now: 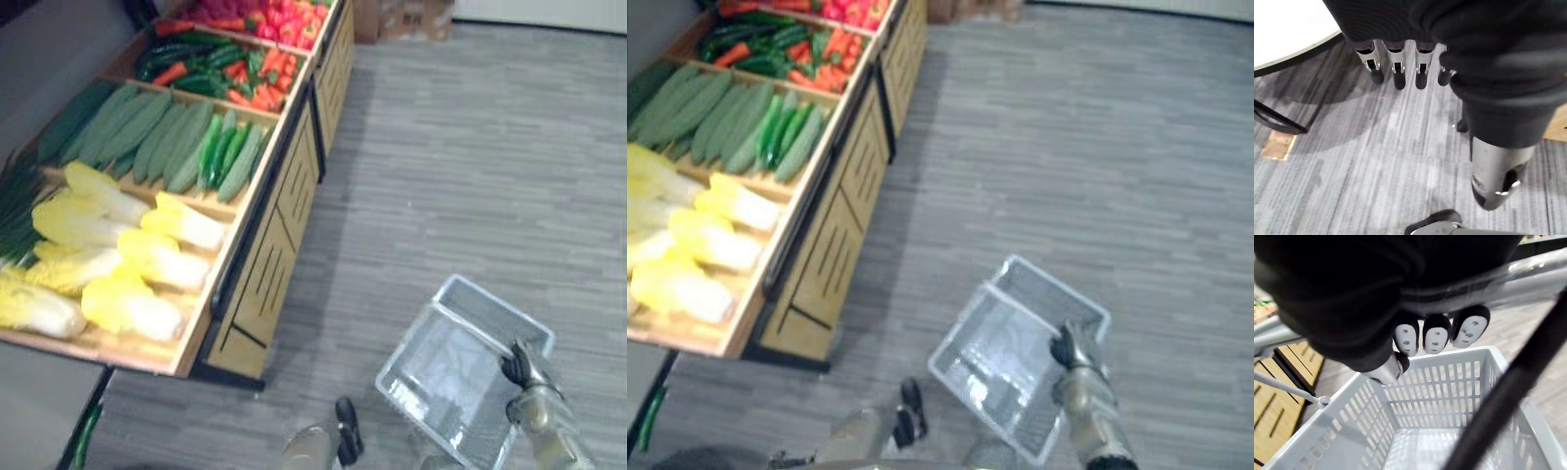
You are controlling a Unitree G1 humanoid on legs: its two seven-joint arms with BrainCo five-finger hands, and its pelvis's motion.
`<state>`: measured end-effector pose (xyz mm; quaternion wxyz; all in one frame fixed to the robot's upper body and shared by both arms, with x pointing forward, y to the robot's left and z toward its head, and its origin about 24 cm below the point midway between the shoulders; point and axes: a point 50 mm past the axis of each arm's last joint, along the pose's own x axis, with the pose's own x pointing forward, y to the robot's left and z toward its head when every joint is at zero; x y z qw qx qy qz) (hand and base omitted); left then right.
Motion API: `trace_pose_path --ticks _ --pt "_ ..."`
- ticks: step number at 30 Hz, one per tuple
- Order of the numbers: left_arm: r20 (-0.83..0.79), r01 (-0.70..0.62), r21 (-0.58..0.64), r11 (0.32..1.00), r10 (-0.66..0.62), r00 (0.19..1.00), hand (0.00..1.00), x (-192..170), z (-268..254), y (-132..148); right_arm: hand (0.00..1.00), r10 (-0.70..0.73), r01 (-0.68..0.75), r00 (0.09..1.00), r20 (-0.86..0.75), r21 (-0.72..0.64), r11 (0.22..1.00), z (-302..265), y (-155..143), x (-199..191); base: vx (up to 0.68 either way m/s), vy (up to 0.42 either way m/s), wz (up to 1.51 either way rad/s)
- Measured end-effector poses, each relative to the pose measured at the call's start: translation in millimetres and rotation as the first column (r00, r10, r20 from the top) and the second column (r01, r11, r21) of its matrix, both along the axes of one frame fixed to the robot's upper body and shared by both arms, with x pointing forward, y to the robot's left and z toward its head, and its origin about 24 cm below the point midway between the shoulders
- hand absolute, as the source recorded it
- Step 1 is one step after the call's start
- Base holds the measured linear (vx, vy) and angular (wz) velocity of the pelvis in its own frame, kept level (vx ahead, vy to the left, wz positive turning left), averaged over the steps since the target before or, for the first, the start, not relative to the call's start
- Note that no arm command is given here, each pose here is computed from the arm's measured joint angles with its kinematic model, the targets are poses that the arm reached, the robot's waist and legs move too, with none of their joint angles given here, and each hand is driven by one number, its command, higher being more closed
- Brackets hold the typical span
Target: Pick vegetable in the basket
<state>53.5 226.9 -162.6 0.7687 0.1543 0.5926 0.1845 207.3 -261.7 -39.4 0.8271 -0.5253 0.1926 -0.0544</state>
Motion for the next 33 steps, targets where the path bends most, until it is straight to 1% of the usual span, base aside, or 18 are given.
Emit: trace_pose_path --ticks 2,5,7,11,14,17,19,21,22,24,26,29,33 --pt "-0.007 0.023 0.006 1.0 -0.023 1.0 0.0 0.7 0.4 1.6 1.0 -0.004 0.004 1.0 0.004 0.014 1.0 -1.8 2.6 -0.3 0.45 0.04 0.96" --pt "0.003 0.023 0.011 1.0 -0.023 1.0 0.0 3.6 1.4 3.0 1.0 -0.016 0.017 0.999 -0.039 0.014 1.0 -9.3 0.2 -9.7 0.41 -0.046 1.26" --pt "0.023 0.019 0.006 1.0 -0.019 1.0 0.0 7.8 2.0 0.7 1.0 -0.041 0.042 0.994 -0.097 0.01 0.999 -18.7 -3.1 -17.7 0.49 -0.196 1.52" --pt "0.018 0.012 0.008 1.0 -0.013 1.0 0.0 5.6 1.8 1.0 1.0 -0.061 0.061 0.992 -0.112 0.004 0.998 -20.4 -5.3 -17.8 0.37 -0.314 1.31" --pt "0.012 -0.035 0.011 0.999 0.035 0.999 0.0 -1.2 1.6 5.0 1.0 -0.044 0.047 0.993 -0.109 0.03 0.998 -20.5 0.8 -13.2 0.31 -0.521 1.17" --pt "0.036 -0.032 -0.018 0.999 0.032 0.999 0.0 6.8 0.0 -6.1 1.0 -0.107 0.111 0.986 -0.127 0.02 0.994 -21.6 -13.5 -24.0 0.22 -0.58 1.55" --pt "0.034 -0.044 -0.016 0.999 0.045 0.998 0.0 6.0 0.0 -5.2 1.0 -0.128 0.131 0.985 -0.117 0.021 0.991 -19.1 -17.7 -26.2 0.18 -0.479 1.26" --pt "0.036 -0.06 -0.016 0.998 0.061 0.997 0.0 5.6 -0.1 -5.6 1.0 -0.122 0.127 0.984 -0.126 0.03 0.991 -21.8 -14.5 -27.2 0.17 -0.393 1.1" --pt "0.048 -0.105 -0.02 0.994 0.106 0.993 0.0 6.4 0.2 -4.9 1.0 -0.107 0.112 0.987 -0.124 0.037 0.993 -22.0 -10.3 -24.5 0.12 -0.344 1.06" --pt "0.052 -0.134 -0.015 0.991 0.135 0.99 0.0 6.0 0.5 -3.1 1.0 -0.099 0.106 0.987 -0.127 0.054 0.993 -24.2 -6.3 -23.1 0.14 -0.355 1.06" --pt "0.055 -0.171 -0.017 0.985 0.171 0.984 0.0 5.1 0.9 0.0 1.0 -0.131 0.146 0.979 -0.157 0.088 0.985 -32.8 -4.6 -28.8 0.1 -0.255 1.21" --pt "0.053 -0.186 -0.003 0.982 0.186 0.981 0.0 5.2 1.2 0.2 1.0 -0.196 0.219 0.963 -0.184 0.108 0.97 -41.0 -9.7 -40.5 0.01 -0.133 1.14" --pt "0.069 -0.192 -0.012 0.981 0.193 0.979 0.0 12.8 0.8 -8.3 1.0 -0.218 0.241 0.956 -0.198 0.103 0.965 -45.8 -11.5 -45.7 -0.09 0.009 0.4"
